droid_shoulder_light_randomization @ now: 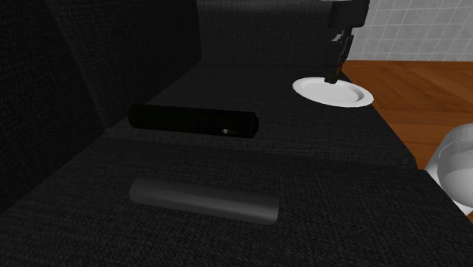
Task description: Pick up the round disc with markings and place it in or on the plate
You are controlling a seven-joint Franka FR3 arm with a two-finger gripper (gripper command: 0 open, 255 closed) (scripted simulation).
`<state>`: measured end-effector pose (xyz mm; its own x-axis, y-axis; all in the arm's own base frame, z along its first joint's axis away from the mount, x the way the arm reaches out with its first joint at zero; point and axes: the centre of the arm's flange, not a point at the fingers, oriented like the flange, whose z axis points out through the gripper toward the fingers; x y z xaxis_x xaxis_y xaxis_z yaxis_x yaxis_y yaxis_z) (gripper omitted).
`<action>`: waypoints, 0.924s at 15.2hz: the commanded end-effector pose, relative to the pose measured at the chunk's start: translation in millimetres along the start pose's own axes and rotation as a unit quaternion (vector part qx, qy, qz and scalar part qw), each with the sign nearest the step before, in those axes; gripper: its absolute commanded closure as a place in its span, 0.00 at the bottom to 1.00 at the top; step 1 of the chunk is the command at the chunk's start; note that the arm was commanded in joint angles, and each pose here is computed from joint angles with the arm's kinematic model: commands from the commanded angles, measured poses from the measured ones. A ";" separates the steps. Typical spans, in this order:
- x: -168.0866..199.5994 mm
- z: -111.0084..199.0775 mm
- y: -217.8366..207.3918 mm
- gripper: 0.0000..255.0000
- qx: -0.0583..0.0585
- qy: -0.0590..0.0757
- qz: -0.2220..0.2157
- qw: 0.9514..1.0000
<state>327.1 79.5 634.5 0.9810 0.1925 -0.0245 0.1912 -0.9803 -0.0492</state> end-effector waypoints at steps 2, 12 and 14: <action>-0.4 2.9 0.5 1.00 0.000 0.000 0.000 1.000; -0.4 2.9 0.4 0.00 0.000 0.000 0.000 1.000; -0.5 -10.3 0.5 0.00 0.000 0.000 0.000 1.000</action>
<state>327.3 78.4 637.7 0.9810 0.1927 -0.0240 0.1913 -0.9803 -0.0491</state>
